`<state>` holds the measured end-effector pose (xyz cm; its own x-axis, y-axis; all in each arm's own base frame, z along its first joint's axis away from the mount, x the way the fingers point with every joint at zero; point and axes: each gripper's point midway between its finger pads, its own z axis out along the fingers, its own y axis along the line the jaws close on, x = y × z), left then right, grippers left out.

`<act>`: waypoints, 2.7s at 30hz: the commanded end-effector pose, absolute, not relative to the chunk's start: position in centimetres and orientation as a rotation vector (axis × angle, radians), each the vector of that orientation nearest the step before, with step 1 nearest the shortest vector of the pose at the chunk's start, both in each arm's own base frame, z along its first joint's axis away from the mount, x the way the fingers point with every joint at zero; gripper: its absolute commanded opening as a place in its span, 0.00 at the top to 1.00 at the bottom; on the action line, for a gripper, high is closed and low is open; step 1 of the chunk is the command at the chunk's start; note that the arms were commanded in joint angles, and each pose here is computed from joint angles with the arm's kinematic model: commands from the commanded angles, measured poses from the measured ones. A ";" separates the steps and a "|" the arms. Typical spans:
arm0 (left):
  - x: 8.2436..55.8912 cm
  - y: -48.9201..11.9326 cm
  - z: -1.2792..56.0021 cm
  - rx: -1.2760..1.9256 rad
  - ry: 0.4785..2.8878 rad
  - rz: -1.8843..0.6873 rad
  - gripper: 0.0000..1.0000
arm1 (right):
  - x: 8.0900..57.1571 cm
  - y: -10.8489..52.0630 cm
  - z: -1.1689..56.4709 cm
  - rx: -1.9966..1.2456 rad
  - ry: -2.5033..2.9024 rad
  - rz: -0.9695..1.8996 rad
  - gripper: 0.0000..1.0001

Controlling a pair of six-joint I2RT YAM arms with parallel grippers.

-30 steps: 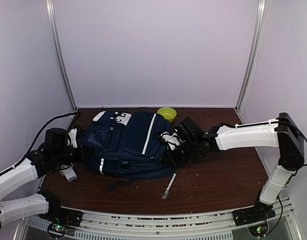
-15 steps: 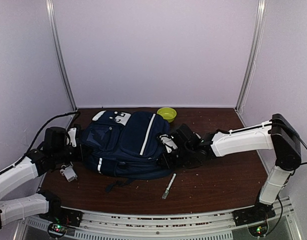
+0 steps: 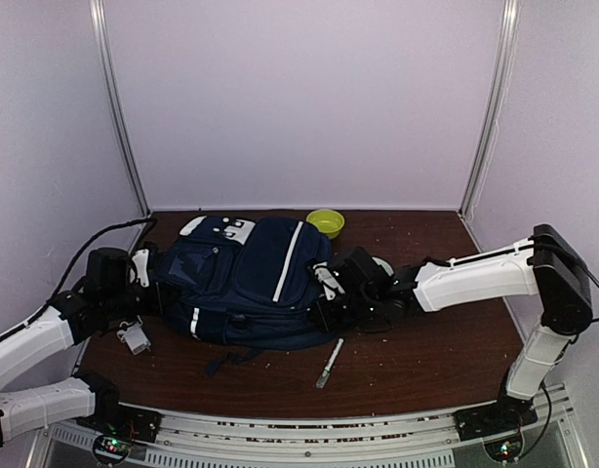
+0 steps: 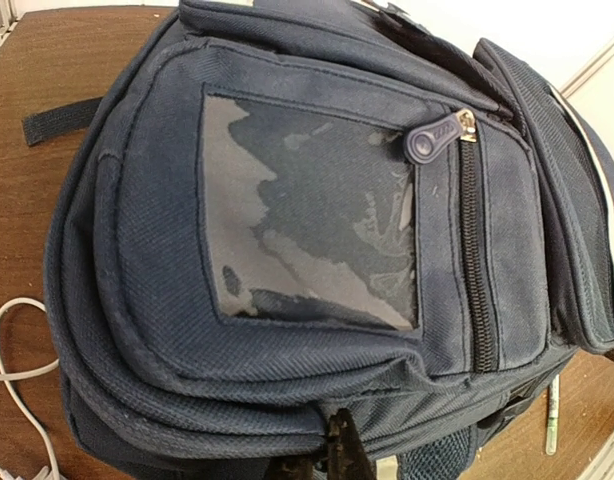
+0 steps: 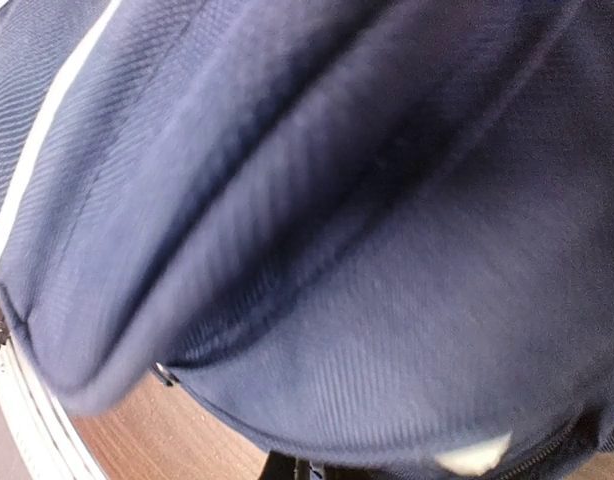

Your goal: Pack the student bag

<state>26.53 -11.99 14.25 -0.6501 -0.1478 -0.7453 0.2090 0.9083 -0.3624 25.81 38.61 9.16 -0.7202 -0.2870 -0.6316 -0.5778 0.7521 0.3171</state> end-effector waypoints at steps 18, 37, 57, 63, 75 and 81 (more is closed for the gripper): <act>28.3 -11.3 24.4 0.199 1.840 -0.408 0.33 | 26.4 32.5 9.1 -0.716 2.490 0.690 1.00; 18.9 -39.9 20.2 1.558 1.165 -0.151 0.43 | 25.1 35.2 9.9 -0.726 2.485 0.964 1.00; 26.4 -39.8 12.0 1.558 1.408 0.422 0.47 | 25.7 34.3 9.5 -0.670 2.514 0.990 1.00; 27.9 -38.7 9.9 1.534 1.547 0.414 0.46 | 25.8 34.4 9.4 -0.664 2.523 1.003 1.00; 28.9 -35.0 10.0 1.452 1.668 0.438 0.82 | 26.6 33.3 9.2 -0.631 2.544 0.925 1.00; 28.9 -33.5 10.7 1.404 1.703 0.428 1.00 | 27.4 32.5 9.1 -0.631 2.557 0.847 1.00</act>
